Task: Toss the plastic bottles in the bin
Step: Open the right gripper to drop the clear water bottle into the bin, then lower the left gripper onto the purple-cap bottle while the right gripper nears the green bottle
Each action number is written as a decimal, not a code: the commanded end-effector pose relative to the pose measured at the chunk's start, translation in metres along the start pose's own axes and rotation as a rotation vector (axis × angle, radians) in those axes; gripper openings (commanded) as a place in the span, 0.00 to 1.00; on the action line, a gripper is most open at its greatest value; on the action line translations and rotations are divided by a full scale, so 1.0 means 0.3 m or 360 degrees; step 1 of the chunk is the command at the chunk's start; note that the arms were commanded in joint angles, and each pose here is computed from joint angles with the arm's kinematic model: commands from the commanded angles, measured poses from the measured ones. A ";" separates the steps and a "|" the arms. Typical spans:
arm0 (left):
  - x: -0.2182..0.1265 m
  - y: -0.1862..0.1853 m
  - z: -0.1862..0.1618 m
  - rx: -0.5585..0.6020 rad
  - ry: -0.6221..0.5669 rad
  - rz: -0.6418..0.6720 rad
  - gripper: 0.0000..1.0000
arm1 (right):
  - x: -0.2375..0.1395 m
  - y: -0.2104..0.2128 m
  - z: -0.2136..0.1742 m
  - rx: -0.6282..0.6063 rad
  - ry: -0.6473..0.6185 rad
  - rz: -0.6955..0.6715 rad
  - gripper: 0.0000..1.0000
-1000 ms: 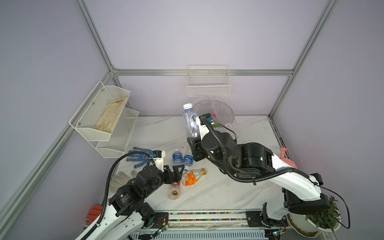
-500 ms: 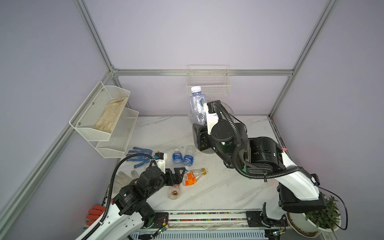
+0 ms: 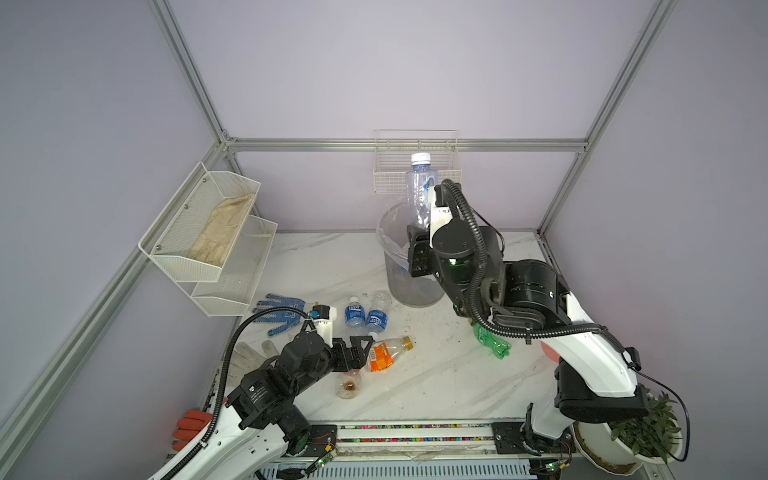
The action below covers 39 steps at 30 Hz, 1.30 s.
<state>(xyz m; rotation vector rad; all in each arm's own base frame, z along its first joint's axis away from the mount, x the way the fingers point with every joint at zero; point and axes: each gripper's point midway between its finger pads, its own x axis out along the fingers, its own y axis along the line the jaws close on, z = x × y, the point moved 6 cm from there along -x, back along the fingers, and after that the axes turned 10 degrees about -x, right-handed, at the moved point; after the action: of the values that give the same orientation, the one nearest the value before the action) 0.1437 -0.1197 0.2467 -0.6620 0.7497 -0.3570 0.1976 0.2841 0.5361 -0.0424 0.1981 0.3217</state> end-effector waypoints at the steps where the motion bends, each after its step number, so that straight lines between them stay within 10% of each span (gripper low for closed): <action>1: 0.022 0.016 -0.026 -0.0009 0.0025 -0.0017 1.00 | 0.034 -0.037 0.009 -0.0025 0.0012 -0.0035 0.39; 18: 0.013 0.011 -0.036 -0.0024 0.0034 -0.0060 1.00 | 0.539 -0.211 -0.174 -0.0041 0.0409 -0.0048 0.40; 21: 0.016 0.014 -0.043 -0.0031 0.0045 -0.0064 1.00 | 0.654 -0.276 -0.264 0.0024 0.0626 -0.0007 0.82; 23: 0.016 0.006 -0.044 -0.0023 0.0063 -0.0076 1.00 | 0.654 -0.295 -0.258 -0.0007 0.0640 -0.0090 0.97; 39: 0.038 -0.013 -0.044 0.0000 0.0088 -0.0039 1.00 | 0.439 -0.368 -0.169 0.0066 0.0405 -0.0087 0.97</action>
<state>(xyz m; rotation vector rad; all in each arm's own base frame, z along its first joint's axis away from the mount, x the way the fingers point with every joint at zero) 0.1399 -0.1301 0.2331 -0.6444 0.8162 -0.3811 0.3400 0.2142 0.4753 -0.0305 0.4340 0.2680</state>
